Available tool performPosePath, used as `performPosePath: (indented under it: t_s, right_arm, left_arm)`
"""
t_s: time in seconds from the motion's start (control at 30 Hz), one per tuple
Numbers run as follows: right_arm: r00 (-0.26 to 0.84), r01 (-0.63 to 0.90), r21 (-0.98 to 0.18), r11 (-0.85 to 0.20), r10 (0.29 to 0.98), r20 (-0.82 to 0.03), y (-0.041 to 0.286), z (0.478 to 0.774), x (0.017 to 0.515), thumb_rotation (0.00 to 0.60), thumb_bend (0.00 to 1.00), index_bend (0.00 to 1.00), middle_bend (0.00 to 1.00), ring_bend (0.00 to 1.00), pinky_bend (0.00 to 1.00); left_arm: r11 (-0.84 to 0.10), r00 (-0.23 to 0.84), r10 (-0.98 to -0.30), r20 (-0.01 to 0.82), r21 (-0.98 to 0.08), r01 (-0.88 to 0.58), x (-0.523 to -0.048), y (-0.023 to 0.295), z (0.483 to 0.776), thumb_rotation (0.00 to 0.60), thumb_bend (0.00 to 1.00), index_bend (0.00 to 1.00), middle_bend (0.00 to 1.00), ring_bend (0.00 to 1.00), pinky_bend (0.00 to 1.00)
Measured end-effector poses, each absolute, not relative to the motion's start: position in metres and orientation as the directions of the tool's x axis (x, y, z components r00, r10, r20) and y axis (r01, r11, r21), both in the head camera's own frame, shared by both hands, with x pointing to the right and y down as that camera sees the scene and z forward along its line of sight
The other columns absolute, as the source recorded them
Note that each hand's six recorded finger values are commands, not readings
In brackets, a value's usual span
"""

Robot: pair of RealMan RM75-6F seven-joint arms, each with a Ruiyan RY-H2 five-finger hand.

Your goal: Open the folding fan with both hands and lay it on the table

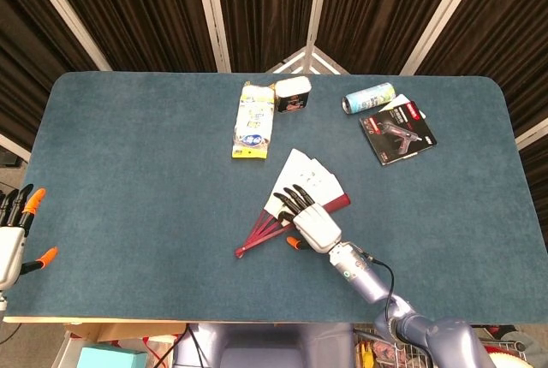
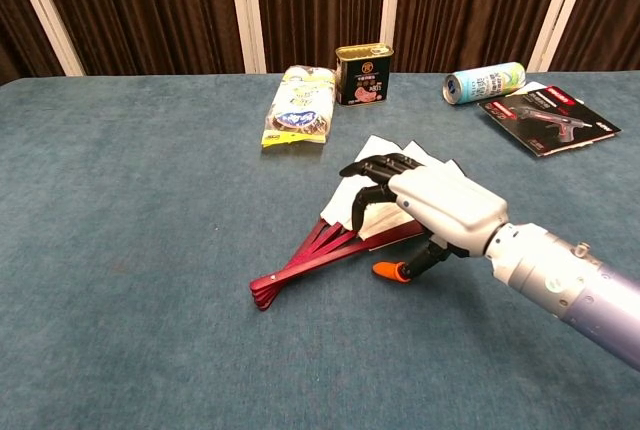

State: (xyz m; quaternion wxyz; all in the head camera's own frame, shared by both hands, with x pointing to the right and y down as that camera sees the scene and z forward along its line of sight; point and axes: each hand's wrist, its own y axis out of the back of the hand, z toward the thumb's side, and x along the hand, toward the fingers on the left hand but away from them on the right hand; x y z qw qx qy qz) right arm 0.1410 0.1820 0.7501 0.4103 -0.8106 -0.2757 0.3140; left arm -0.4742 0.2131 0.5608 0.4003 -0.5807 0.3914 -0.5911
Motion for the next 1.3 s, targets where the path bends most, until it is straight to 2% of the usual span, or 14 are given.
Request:
performPosePath:
  t_s: [0.37, 0.73, 1.07, 1.3]
  right_arm:
    - [0.661, 0.199, -0.832, -0.518, 0.698, -0.276, 0.186, 0.752, 0.130, 0.600, 0.30, 0.52, 0.15, 0.05, 0.00]
    - [0.663, 0.205, -0.831, -0.517, 0.698, -0.270, 0.187, 0.752, 0.123, 0.600, 0.54, 0.59, 0.16, 0.05, 0.00]
    - [0.661, 0.202, -0.834, -0.513, 0.700, -0.270, 0.188, 0.751, 0.123, 0.600, 0.59, 0.63, 0.18, 0.06, 0.00]
    - [0.654, 0.212, -0.844, -0.492, 0.714, -0.252, 0.180, 0.746, 0.126, 0.600, 0.66, 0.69, 0.19, 0.06, 0.00]
  left_arm:
    - [-0.374, -0.007, -0.927, 0.374, -0.927, 0.018, -0.474, 0.213, 0.561, 0.600, 0.00, 0.00, 0.00, 0.00, 0.00]
    - [-0.376, -0.007, -0.927, 0.376, -0.927, 0.015, -0.474, 0.212, 0.562, 0.600, 0.00, 0.00, 0.00, 0.00, 0.00]
    - [-0.375, -0.006, -0.927, 0.375, -0.927, 0.012, -0.474, 0.212, 0.561, 0.600, 0.00, 0.00, 0.00, 0.00, 0.00]
    - [-0.374, -0.006, -0.928, 0.374, -0.927, 0.011, -0.474, 0.212, 0.561, 0.600, 0.00, 0.00, 0.00, 0.00, 0.00]
